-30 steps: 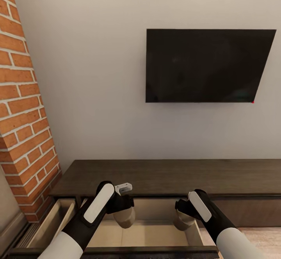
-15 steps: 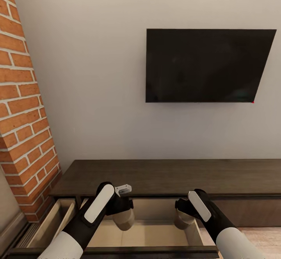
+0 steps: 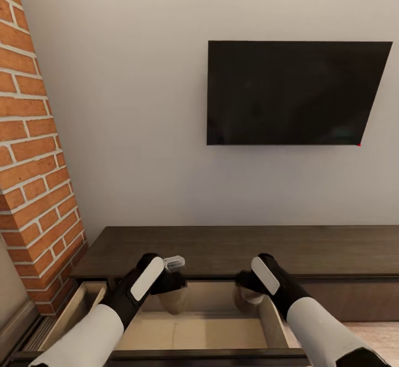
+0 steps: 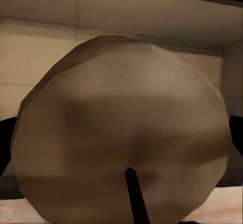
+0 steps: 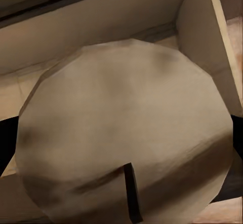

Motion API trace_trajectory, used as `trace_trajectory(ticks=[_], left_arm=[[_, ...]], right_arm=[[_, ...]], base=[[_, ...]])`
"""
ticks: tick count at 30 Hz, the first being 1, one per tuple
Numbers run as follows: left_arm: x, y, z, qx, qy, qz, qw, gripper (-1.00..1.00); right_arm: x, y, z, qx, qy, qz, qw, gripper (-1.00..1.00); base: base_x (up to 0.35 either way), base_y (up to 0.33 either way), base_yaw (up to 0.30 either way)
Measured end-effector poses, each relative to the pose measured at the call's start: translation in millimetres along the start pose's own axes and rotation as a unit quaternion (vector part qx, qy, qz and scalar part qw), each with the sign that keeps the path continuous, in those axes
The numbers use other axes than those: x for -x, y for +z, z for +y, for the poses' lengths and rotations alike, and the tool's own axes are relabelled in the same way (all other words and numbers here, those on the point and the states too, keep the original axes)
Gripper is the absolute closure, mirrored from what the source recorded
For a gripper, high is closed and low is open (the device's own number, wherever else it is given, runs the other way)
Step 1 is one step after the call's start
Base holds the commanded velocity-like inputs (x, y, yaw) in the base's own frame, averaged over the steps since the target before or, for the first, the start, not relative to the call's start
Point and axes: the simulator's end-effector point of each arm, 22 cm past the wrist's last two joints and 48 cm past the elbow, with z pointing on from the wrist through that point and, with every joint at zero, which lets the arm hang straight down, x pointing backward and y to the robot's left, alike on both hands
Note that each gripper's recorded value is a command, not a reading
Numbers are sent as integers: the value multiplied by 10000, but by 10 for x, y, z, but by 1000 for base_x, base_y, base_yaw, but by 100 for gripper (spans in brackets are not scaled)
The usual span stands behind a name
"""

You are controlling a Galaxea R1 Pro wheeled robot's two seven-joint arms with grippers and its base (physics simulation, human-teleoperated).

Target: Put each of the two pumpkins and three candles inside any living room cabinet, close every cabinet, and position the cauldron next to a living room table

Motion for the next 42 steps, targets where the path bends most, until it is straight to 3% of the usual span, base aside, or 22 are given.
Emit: trace_trajectory(ticks=[4, 8, 11, 17, 23, 42], left_arm=[[43, 93, 114, 168, -145, 122, 9997, 100], [11, 127, 105, 199, -161, 169, 9995, 100], [-22, 163, 169, 300, -176, 239, 9991, 100], [6, 202, 192, 325, -327, 137, 9988, 100], [20, 211, 118, 168, -348, 100, 9992, 100], [36, 269, 167, 160, -378, -7, 9992, 100]], right_arm=[[-97, 37, 116, -45, -128, 145, 9998, 100], [-188, 10, 400, 129, -185, 216, 9995, 100], [-225, 1, 496, 166, -232, 231, 9993, 100], [-216, -3, 545, 133, -357, 132, 9992, 100], [-215, -2, 545, 123, -384, 119, 9991, 100], [-257, 69, 521, 113, -395, 113, 9991, 100]], base=[[0, 0, 0], [0, 0, 0], [0, 0, 0], [0, 0, 0], [0, 0, 0], [0, 0, 0]])
